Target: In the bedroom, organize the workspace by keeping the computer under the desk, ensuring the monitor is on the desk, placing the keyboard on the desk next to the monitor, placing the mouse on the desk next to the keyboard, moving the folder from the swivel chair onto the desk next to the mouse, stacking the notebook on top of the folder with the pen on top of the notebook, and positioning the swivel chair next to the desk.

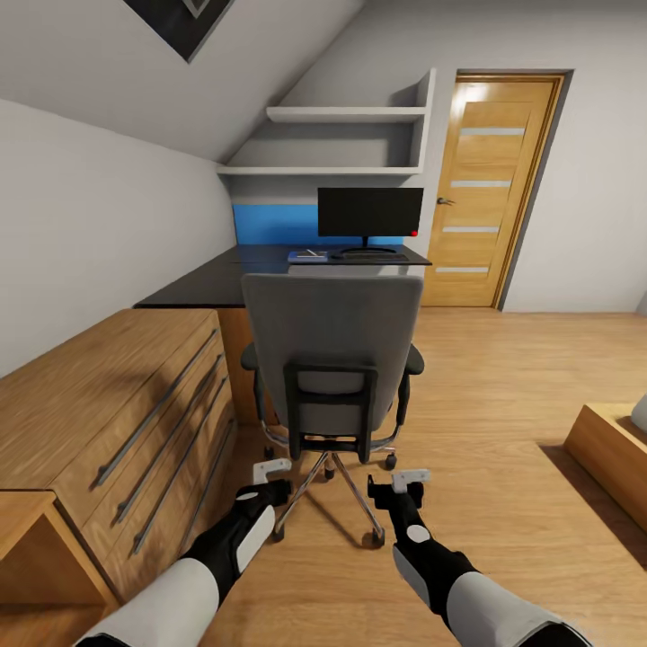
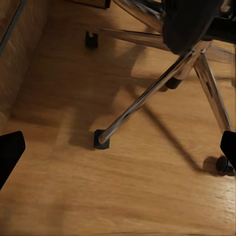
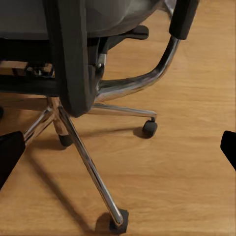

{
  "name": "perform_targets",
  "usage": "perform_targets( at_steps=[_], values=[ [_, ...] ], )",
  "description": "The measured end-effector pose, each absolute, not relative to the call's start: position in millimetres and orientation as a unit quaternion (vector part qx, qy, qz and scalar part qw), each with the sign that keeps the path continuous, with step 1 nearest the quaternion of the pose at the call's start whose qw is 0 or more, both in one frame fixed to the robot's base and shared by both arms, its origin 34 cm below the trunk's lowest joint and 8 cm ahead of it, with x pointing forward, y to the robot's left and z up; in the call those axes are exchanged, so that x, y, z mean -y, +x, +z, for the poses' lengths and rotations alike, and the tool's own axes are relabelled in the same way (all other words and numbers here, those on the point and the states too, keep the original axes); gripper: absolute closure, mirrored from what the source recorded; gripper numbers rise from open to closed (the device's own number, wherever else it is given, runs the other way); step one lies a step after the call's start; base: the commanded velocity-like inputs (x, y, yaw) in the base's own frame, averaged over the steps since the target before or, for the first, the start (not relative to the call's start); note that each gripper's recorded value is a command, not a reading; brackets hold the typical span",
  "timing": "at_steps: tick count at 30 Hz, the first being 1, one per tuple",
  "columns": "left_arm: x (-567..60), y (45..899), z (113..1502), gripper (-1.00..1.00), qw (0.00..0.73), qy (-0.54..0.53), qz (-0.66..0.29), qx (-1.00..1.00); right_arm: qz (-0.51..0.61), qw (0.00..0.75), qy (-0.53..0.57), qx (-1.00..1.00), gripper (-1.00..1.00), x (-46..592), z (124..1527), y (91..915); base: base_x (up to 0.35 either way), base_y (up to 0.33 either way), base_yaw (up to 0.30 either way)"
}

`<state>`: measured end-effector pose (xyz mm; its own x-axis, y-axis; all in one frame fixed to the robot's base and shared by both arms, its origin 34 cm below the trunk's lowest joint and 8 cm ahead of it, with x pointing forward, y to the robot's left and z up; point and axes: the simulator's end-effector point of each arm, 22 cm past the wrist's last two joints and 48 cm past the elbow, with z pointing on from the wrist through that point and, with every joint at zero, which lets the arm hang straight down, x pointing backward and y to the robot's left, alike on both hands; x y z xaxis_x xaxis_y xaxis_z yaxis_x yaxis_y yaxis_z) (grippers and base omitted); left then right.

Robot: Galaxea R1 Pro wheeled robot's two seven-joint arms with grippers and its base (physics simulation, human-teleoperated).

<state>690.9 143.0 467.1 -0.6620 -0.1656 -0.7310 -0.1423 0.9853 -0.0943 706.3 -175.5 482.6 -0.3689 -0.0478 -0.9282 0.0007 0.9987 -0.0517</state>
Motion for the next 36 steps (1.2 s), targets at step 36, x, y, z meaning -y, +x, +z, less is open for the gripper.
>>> perform_targets(
  at_steps=[36],
  values=[
    [-130,680,459,-1.00,0.393,-0.060,-0.010,-0.917,0.004,0.567,-0.028,-0.823,-1.00,131,492,703,0.222,-0.059,-0.034]
  ],
)
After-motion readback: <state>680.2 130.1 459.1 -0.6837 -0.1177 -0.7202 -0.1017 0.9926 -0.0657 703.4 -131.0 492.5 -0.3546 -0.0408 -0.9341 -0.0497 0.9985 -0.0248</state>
